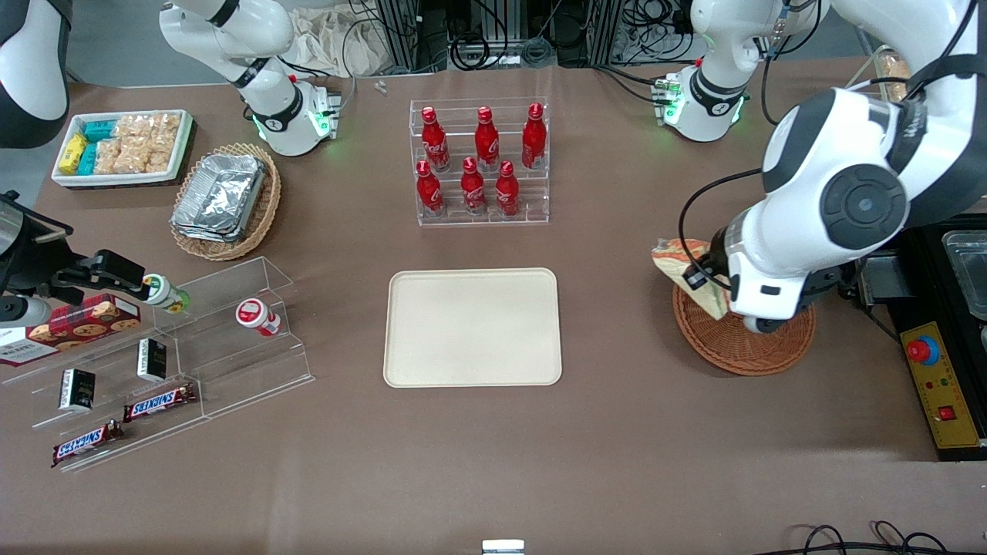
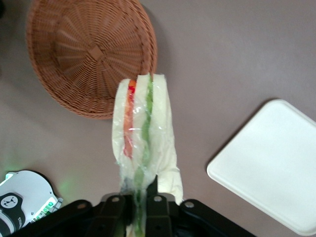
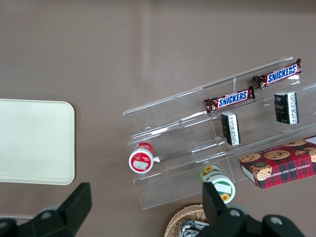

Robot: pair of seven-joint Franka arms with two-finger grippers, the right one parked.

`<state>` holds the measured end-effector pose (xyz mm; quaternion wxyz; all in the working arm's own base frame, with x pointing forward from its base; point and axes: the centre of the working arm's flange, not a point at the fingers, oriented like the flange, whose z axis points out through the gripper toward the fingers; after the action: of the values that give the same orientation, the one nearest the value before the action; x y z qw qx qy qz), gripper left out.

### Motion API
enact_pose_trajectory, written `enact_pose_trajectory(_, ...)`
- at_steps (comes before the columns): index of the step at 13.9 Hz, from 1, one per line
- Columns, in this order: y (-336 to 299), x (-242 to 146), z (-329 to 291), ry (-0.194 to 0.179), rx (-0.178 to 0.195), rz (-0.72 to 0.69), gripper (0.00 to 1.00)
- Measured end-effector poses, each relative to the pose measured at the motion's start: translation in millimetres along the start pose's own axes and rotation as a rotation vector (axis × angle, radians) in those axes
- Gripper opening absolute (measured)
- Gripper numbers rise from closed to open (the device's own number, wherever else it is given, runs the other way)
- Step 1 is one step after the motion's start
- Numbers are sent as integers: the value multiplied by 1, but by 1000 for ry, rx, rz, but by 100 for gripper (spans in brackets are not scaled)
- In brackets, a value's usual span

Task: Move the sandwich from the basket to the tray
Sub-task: 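Carry the sandwich with the left gripper over the cream tray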

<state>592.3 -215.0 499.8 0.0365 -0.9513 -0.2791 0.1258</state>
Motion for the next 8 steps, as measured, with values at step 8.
enact_pose_trajectory(8,89,-46,69,-21,-46,205,14)
